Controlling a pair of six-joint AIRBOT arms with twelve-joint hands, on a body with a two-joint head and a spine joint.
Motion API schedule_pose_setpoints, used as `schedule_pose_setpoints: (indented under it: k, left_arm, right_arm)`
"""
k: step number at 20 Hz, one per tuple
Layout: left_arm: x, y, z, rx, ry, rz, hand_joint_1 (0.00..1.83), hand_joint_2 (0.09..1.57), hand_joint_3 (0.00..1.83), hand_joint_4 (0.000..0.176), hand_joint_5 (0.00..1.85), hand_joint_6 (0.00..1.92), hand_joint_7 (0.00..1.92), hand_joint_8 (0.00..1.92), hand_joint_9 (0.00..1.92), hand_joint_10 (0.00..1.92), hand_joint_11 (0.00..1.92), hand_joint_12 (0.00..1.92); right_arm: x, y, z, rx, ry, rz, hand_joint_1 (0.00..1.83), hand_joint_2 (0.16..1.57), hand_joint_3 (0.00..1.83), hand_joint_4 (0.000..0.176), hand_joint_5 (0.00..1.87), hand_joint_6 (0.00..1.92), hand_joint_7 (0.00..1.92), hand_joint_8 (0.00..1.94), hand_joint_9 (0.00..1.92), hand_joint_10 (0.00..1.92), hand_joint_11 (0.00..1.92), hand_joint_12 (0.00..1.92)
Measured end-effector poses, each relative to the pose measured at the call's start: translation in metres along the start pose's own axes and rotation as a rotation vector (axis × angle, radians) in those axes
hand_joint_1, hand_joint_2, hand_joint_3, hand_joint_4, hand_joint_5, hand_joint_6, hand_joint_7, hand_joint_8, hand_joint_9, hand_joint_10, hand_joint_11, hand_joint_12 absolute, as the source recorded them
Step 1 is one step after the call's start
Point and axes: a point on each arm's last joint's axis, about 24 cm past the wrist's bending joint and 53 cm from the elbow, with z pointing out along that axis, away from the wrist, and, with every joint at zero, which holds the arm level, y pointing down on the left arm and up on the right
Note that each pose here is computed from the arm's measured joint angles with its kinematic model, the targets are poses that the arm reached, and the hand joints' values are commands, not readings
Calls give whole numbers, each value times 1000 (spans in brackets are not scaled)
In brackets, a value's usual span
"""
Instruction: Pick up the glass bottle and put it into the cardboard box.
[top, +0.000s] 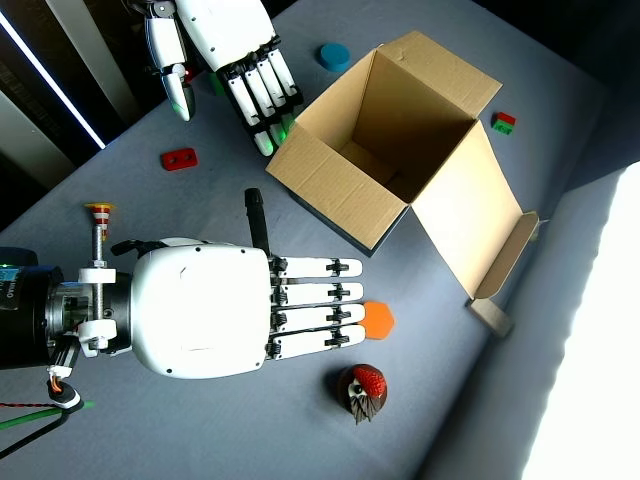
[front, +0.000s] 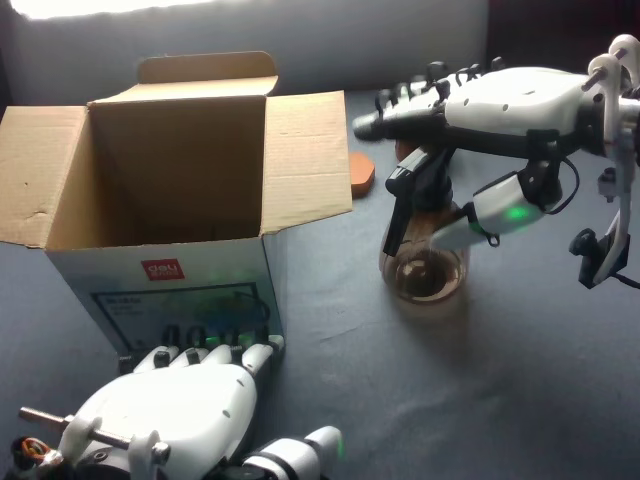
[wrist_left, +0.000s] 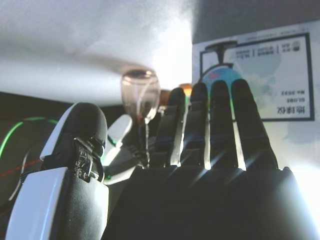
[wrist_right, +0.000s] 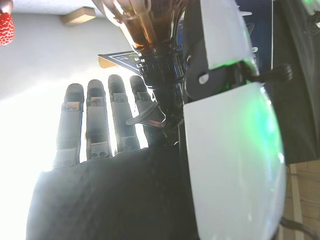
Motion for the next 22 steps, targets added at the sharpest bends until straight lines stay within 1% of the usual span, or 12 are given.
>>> schedule_pose_setpoints:
  k: [1,2,3,4,6,9,11,13,15,16,17,22]
  left_arm:
    - [0,3,1,-8,2,-2,68,1281,0,38,87,2,90,0,73,0,0,217]
    - [1,5,1,-15,4,0,67,1280,0,39,86,1,92,1,74,1,0,216]
    - [2,6,1,-14,6,1,66,1280,0,39,84,0,98,3,77,2,0,215]
    - [2,6,2,-7,4,1,65,1280,0,39,84,0,100,4,78,2,0,215]
    - [-1,7,5,-8,-5,-8,64,1280,0,40,86,1,108,7,78,2,0,213]
    - [-2,9,7,-6,-11,-22,65,1284,0,40,92,3,113,7,78,2,0,211]
    - [-4,13,9,-11,-19,-35,64,1282,0,39,102,7,115,6,78,1,0,210]
    - [-3,16,11,-13,-15,-27,65,1283,0,37,96,4,113,4,81,2,0,209]
    - [-1,19,12,-18,-13,-24,64,1282,0,35,95,2,113,2,80,1,0,190]
    - [-1,20,12,-20,-11,-25,64,1282,0,35,95,2,113,2,80,1,0,190]
    - [-1,20,13,-15,-11,-39,64,1282,0,31,94,1,112,1,79,1,0,184]
    - [-2,18,15,0,-12,-34,65,1282,0,23,75,0,108,0,79,1,0,182]
  right_arm:
    - [0,0,0,0,-1,2,1071,1169,5,0,644,231,845,101,606,578,187,1465]
    - [-1,0,0,0,-1,4,1185,1228,3,0,627,1367,899,1192,680,1197,487,1647]
    - [-1,0,-1,-2,-2,6,1312,1220,1,0,653,1311,899,1209,690,1487,577,1689]
    - [-2,1,-1,-6,-4,6,1343,1202,0,0,709,1254,935,1148,713,1524,648,1706]
    - [-3,2,-2,-10,-6,10,1355,1179,0,0,769,1246,968,1041,744,1490,706,1698]
    - [-5,2,-6,-9,-10,3,1354,1178,0,0,776,1234,948,1054,755,1486,691,1695]
    - [-12,8,-16,-24,-24,-32,1352,1186,2,0,744,1247,939,1089,746,1507,672,1701]
    - [-25,20,-24,-52,-51,-53,1349,1194,1,0,735,1245,914,1146,731,1525,656,1707]
    - [-42,32,-33,-80,-88,-54,1349,1194,1,0,742,1248,910,1150,730,1524,651,1709]
    - [-47,35,-35,-87,-98,-50,1349,1194,1,0,742,1248,910,1150,730,1524,651,1709]
    - [-59,39,-40,-98,-123,-32,1349,1194,0,0,741,1257,912,1146,730,1521,645,1708]
    - [-91,60,-54,-145,-191,12,1349,1195,0,0,729,1282,914,1123,739,1520,626,1726]
